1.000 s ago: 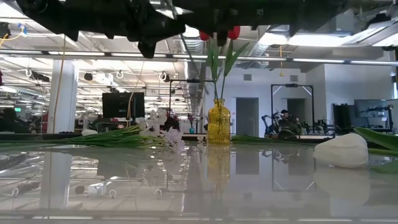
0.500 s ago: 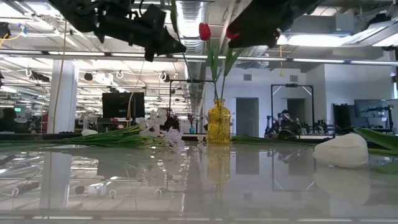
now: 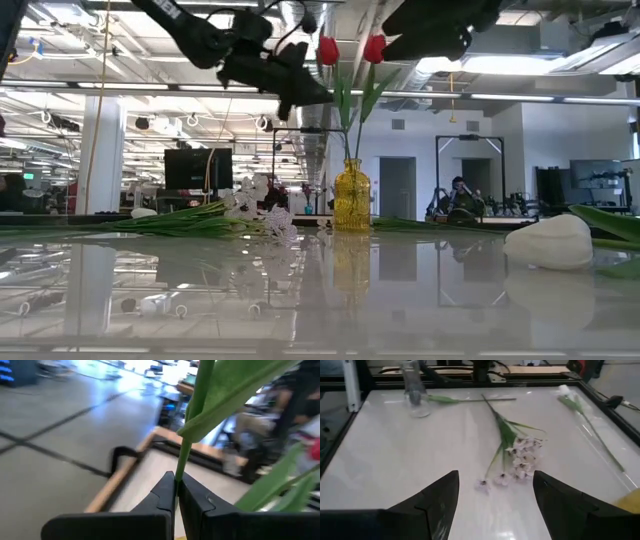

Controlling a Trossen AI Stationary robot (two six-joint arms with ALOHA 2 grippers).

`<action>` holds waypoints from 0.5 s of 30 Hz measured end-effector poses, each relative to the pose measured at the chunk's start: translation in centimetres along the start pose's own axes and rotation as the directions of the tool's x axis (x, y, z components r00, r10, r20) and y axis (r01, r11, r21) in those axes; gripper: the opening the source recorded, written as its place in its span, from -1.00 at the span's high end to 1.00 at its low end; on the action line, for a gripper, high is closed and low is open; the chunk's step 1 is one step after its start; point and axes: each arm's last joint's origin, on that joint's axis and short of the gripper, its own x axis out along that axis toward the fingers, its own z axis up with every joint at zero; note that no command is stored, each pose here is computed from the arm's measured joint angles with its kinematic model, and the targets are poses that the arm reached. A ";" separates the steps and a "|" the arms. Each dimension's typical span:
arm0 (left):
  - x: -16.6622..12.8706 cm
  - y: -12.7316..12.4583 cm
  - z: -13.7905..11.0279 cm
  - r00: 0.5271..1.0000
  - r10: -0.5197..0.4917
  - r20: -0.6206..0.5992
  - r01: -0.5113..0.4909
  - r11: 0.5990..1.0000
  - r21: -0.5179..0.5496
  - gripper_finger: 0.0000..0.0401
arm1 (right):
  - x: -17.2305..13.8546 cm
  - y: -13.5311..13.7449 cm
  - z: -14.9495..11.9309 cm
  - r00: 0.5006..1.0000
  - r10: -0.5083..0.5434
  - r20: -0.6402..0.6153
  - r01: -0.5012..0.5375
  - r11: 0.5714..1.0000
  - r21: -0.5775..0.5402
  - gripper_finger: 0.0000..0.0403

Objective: Sort flowers into vase by color
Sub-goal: Put the bottom black tulip into the yellow vase

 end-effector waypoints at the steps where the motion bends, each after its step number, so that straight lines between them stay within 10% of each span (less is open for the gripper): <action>1: 0.5 0.0 0.0 1.000 -0.024 -0.006 0.024 1.000 -0.007 1.00 | -0.1 0.2 -0.1 1.000 0.005 -0.004 -0.005 1.000 -0.005 -0.40; 15: 1.6 -0.7 -0.3 0.996 -0.068 -0.065 0.066 0.998 -0.024 1.00 | -0.5 0.9 -0.8 0.998 0.020 -0.053 -0.022 0.998 -0.053 -0.40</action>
